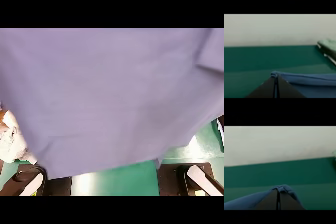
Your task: Fold the shirts.
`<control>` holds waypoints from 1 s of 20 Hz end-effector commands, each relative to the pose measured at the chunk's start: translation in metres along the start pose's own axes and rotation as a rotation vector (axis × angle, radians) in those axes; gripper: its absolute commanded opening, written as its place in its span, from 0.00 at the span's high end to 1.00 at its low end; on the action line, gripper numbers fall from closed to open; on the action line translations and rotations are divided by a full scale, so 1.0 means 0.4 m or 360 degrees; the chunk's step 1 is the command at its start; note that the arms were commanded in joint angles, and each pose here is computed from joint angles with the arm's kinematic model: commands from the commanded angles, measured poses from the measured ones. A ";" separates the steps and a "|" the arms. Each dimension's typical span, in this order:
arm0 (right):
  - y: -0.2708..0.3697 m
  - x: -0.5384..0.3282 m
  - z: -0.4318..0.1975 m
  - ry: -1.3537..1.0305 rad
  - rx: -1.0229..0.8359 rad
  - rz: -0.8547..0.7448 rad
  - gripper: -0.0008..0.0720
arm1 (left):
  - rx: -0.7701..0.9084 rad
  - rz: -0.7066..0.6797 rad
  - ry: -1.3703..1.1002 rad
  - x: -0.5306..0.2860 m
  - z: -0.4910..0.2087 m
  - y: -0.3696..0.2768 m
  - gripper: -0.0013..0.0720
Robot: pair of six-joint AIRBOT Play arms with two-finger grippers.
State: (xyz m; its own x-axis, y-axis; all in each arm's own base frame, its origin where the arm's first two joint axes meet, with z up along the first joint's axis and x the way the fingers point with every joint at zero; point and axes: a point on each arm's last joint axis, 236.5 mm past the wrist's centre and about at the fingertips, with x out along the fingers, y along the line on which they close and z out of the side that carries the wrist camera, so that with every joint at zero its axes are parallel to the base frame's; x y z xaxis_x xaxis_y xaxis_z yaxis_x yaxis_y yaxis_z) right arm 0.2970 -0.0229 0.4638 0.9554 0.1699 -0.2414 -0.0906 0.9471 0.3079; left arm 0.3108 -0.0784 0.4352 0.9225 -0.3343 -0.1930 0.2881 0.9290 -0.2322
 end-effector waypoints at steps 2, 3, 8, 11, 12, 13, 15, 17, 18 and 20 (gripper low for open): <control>-0.165 0.251 -0.327 0.0824 0.0211 -0.0122 0.97 | -0.0221 0.0106 0.0644 0.254 -0.358 0.154 0.94; -0.188 0.307 -0.407 0.0990 0.0204 -0.0157 0.97 | -0.0260 0.0131 0.0735 0.299 -0.421 0.185 0.94; -0.243 0.614 -0.663 0.1186 0.0172 -0.0198 0.97 | -0.0223 0.0209 0.0824 0.523 -0.581 0.324 0.94; -0.289 0.756 -0.705 0.1042 0.0196 -0.0224 0.97 | -0.0171 0.0257 0.0714 0.624 -0.608 0.391 0.94; -0.300 0.791 -0.706 0.0985 0.0207 -0.0229 0.97 | -0.0155 0.0268 0.0676 0.649 -0.612 0.407 0.94; -0.311 0.817 -0.699 0.0926 0.0205 -0.0237 0.97 | -0.0131 0.0281 0.0636 0.669 -0.612 0.423 0.94; -0.321 0.858 -0.675 0.0803 0.0187 -0.0248 0.97 | -0.0090 0.0314 0.0530 0.699 -0.591 0.449 0.94; -0.329 0.871 -0.653 0.0732 0.0167 -0.0257 0.97 | -0.0079 0.0333 0.0473 0.711 -0.578 0.461 0.94; -0.329 0.869 -0.657 0.0743 0.0152 -0.0254 0.97 | -0.0075 0.0334 0.0484 0.711 -0.583 0.462 0.94; -0.324 0.850 -0.692 0.0855 0.0129 -0.0239 0.97 | -0.0056 0.0329 0.0553 0.703 -0.606 0.461 0.94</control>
State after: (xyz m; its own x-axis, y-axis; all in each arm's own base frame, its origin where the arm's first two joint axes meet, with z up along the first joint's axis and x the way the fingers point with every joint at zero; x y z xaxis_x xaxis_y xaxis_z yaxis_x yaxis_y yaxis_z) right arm 0.5544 -0.0121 0.0941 0.6835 0.1756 -0.7086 0.0942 0.9413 0.3242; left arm 0.5565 -0.0439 0.1127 0.8127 -0.1967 -0.5485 0.0905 0.9725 -0.2146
